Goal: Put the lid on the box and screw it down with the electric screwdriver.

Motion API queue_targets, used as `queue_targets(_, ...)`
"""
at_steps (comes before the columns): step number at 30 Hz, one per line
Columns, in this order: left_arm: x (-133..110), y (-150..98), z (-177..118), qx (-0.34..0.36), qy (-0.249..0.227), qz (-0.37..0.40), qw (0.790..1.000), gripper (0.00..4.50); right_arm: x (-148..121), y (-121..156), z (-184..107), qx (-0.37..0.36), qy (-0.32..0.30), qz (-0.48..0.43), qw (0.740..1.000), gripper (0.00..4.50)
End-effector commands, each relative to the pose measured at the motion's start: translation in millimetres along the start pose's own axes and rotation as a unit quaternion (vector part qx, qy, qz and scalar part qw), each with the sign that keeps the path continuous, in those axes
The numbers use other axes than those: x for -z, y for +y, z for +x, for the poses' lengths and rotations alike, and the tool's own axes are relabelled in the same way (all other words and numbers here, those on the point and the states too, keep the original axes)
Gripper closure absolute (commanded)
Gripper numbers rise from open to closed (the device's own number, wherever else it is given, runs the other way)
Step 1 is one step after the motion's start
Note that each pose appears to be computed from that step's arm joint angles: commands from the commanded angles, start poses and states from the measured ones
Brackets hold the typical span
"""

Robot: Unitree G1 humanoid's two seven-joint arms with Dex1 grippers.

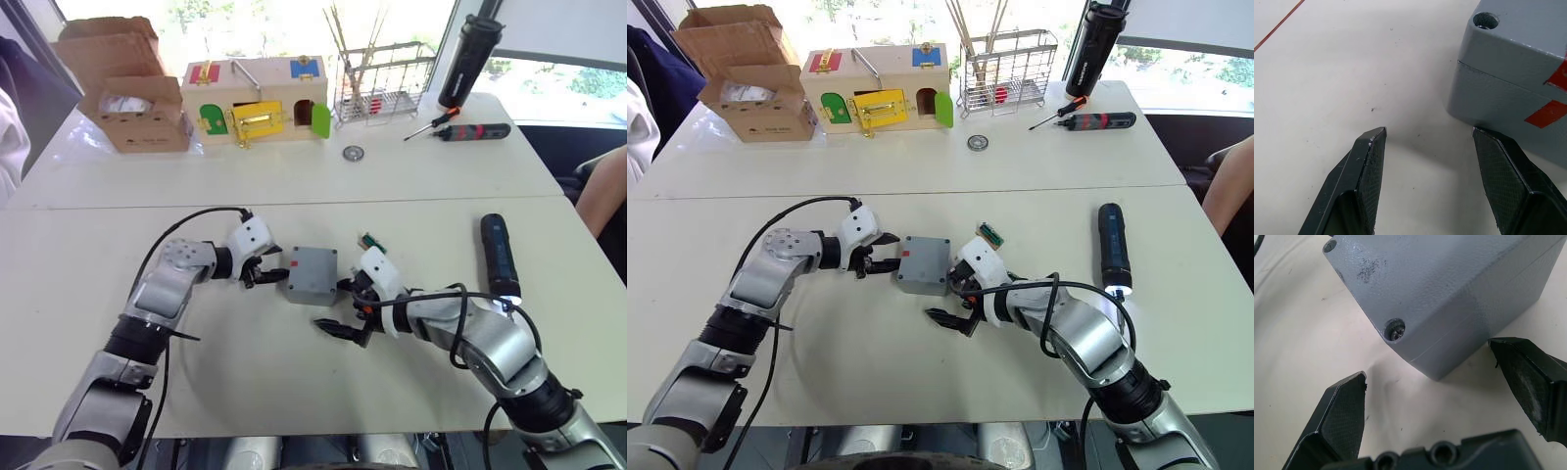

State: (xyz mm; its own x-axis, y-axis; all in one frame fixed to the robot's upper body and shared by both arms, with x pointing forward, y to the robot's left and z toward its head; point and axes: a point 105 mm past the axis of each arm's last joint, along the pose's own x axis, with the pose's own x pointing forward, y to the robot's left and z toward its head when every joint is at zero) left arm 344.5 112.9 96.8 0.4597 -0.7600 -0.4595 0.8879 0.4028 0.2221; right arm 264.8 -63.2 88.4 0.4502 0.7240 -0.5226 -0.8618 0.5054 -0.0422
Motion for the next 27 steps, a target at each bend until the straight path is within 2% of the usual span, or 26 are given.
queue_targets(1, -1, -8, 2, 0.017, 0.0, 0.004, 1.0, 1.6, -15, 3, -3, 0.002, -0.026, -0.021, 0.999, 0.03)
queue_targets(6, 2, -11, -7, 0.026, 0.01, 0.005, 1.0, 1.6, -17, -4, -9, 0.016, -0.027, -0.03, 0.999, 0.03)
queue_targets(9, -2, 0, -26, 0.019, 0.01, -0.002, 1.0, 1.6, -27, -9, -34, 0.029, -0.039, -0.043, 0.998, 0.03)
queue_targets(13, -37, 11, -57, 0.042, -0.049, -0.04, 0.997, 1.6, -42, -18, -79, 0.062, -0.081, -0.028, 0.994, 0.03)
queue_targets(16, -66, 9, -66, 0.065, -0.082, -0.028, 0.994, 1.6, -49, -22, -100, 0.083, -0.127, 0.002, 0.988, 0.03)
queue_targets(18, -85, -3, -64, 0.101, -0.093, -0.001, 0.99, 1.6, -44, -27, -110, 0.105, -0.142, 0.023, 0.984, 0.03)
queue_targets(21, -99, -29, -59, 0.166, -0.095, 0.033, 0.981, 1.6, -21, -33, -111, 0.139, -0.115, 0.043, 0.983, 0.03)
queue_targets(23, -102, -40, -55, 0.193, -0.091, 0.048, 0.976, 1.6, -11, -36, -109, 0.156, -0.108, 0.055, 0.98, 0.03)
queue_targets(27, -92, -58, -48, 0.233, -0.055, 0.09, 0.967, 1.6, 8, -36, -101, 0.173, -0.092, 0.069, 0.978, 0.03)
